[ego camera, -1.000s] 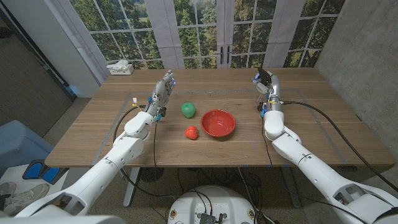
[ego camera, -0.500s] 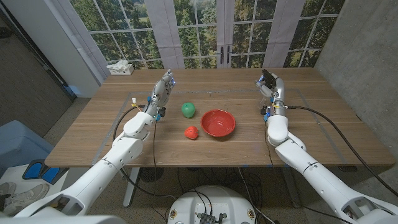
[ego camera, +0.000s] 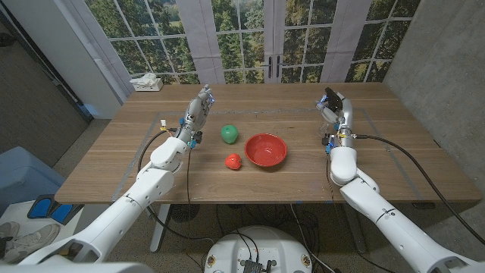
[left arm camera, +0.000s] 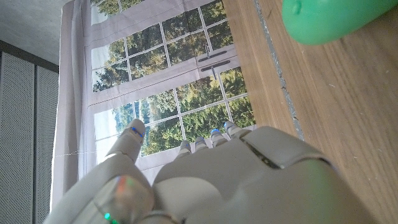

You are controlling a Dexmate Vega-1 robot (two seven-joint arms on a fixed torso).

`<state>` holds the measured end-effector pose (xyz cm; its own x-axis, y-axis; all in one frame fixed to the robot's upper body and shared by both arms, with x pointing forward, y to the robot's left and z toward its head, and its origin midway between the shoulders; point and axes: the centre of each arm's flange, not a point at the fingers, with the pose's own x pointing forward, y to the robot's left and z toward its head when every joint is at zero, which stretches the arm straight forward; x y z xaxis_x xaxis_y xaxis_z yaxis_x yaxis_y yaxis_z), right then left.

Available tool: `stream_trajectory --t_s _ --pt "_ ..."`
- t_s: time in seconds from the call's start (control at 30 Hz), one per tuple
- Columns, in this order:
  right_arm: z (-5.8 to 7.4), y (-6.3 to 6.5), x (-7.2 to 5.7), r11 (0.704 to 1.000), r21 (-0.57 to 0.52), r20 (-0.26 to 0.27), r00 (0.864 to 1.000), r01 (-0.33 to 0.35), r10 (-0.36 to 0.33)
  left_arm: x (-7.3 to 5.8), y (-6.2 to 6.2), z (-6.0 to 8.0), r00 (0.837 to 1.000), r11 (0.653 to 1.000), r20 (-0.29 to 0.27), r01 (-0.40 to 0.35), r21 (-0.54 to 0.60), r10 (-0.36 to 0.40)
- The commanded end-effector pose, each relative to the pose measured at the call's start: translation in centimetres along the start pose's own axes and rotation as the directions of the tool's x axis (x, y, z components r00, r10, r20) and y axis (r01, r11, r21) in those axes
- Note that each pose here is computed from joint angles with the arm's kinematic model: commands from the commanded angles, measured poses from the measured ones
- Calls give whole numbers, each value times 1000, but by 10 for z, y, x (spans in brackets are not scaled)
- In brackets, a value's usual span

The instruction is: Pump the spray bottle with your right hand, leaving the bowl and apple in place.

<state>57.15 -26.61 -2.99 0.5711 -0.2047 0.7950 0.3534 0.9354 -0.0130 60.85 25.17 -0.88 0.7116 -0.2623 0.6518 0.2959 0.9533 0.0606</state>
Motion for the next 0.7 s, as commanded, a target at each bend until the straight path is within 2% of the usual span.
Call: stream_trajectory --t_s 0.03,0.7 --pt "8 -10 -20 1000 1 7 1000 -12 12 -4 -1 -2 1000 1000 1 -4 -6 4" --pt "17 -21 -44 1000 -1 8 1000 -7 7 -3 -2 -2 1000 1000 7 10 -8 -10"
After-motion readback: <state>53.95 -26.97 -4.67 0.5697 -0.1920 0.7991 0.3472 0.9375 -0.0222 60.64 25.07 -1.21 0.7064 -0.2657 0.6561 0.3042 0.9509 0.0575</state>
